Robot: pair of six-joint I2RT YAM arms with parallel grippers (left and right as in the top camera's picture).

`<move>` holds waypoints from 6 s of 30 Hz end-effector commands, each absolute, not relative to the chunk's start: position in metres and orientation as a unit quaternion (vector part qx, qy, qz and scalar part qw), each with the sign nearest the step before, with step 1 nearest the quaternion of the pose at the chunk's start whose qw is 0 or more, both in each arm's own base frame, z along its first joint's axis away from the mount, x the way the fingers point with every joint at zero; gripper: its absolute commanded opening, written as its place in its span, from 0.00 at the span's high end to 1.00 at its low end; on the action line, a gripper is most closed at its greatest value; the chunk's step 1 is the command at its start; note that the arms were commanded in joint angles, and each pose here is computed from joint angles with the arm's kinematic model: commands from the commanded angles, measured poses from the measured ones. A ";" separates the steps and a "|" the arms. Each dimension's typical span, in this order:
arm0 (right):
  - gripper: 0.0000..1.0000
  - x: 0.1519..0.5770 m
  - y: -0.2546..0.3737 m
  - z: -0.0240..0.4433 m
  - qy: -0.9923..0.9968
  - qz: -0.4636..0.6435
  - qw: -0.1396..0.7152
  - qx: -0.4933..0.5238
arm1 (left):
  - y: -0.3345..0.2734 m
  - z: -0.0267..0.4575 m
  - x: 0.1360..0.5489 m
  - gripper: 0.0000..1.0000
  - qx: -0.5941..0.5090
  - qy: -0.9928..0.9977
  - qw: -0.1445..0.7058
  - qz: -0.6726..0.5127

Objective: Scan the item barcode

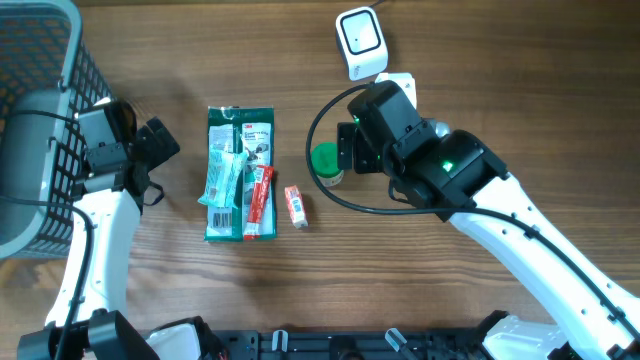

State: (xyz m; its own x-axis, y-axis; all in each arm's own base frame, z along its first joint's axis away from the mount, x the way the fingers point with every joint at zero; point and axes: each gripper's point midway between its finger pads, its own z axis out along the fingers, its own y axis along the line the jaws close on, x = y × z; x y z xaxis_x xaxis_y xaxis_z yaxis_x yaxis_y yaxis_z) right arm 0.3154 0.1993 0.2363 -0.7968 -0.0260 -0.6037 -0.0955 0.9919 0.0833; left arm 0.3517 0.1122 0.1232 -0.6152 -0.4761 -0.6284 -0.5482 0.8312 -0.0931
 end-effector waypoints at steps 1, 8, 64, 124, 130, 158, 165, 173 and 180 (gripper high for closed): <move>0.00 0.317 0.200 0.238 0.946 0.060 0.316 -0.025 | 0.114 0.134 0.355 0.00 -0.280 0.893 0.347 0.054; 0.09 0.327 0.184 0.245 0.946 0.051 0.319 -0.019 | 0.114 0.134 0.355 0.00 -0.280 0.893 0.347 0.054; 0.34 0.377 0.071 0.095 0.991 0.043 0.065 0.111 | 0.114 0.134 0.355 0.00 -0.280 0.893 0.347 0.054; 0.96 0.353 0.090 0.260 0.936 0.272 0.223 0.004 | 0.114 0.134 0.355 0.00 -0.280 0.893 0.347 0.054; 0.96 0.393 0.080 0.362 0.931 0.177 0.321 0.011 | 0.114 0.134 0.355 0.00 -0.280 0.893 0.347 0.054; 0.96 0.588 0.218 0.167 0.764 -0.467 0.416 -0.158 | 0.114 0.134 0.355 0.00 -0.280 0.893 0.347 0.054; 0.96 0.584 0.223 0.154 0.777 -0.447 0.409 -0.169 | 0.114 0.134 0.355 0.00 -0.280 0.893 0.347 0.054; 0.96 0.559 0.201 0.255 0.782 -0.416 0.451 -0.110 | 0.114 0.134 0.355 0.00 -0.280 0.893 0.347 0.054; 0.96 0.471 0.088 0.303 0.921 -0.177 0.347 -0.017 | 0.114 0.134 0.355 0.00 -0.280 0.893 0.347 0.054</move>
State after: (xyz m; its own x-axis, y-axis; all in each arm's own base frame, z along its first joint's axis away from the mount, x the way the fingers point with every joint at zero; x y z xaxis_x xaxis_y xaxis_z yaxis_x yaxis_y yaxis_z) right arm 0.4878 0.1298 0.3047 -0.6905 -0.4012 -0.6019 0.0780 0.7860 -0.6133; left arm 0.3520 0.1123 0.1238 -0.6142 -0.4755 -0.6298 -0.5478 0.8314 -0.0935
